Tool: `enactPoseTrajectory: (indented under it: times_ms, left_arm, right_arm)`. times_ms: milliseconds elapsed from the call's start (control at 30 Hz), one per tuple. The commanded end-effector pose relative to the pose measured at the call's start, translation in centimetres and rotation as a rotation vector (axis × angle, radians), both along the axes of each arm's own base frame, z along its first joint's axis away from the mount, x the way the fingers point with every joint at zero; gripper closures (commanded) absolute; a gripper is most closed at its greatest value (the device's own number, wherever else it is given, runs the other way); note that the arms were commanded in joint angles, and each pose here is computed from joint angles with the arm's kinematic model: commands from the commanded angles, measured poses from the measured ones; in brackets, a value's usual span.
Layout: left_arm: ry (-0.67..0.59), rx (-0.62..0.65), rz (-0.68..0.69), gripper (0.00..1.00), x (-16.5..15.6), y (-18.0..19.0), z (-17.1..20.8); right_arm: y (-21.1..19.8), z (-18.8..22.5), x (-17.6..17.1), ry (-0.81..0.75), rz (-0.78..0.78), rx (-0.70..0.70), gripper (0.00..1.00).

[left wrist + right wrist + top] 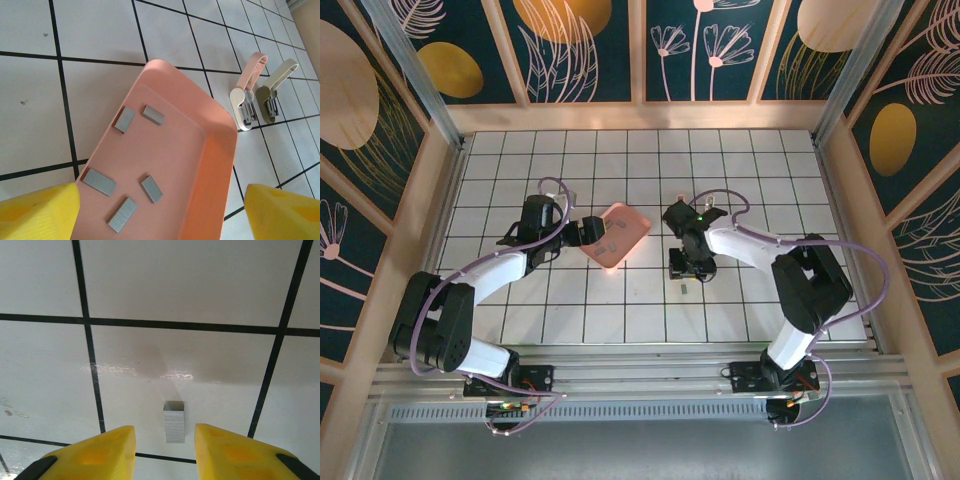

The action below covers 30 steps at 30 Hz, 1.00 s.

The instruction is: Load the staples into the stapler

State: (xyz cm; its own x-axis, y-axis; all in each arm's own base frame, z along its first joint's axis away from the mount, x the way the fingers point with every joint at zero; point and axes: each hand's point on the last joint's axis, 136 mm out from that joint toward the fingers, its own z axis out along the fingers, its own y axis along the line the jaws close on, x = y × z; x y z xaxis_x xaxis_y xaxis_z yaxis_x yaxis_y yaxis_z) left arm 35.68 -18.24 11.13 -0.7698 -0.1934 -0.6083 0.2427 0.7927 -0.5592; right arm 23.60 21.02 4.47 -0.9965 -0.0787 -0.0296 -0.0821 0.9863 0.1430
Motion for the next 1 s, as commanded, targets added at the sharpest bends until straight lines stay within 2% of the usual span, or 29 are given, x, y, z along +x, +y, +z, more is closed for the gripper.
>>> enactPoseTrajectory:
  times_ms: [0, 967]
  left_arm:
    - [0.001, 0.014, -0.005, 0.15, -0.1, 0.0, -0.7]
    - [0.013, 0.016, -0.004, 0.15, 0.1, -0.1, -1.1]
  right_arm:
    - [-0.5, -0.6, -0.9, 0.046, 0.027, -0.029, 0.64]
    - [-0.4, -4.0, -1.4, 0.105, 0.074, -0.048, 0.73]
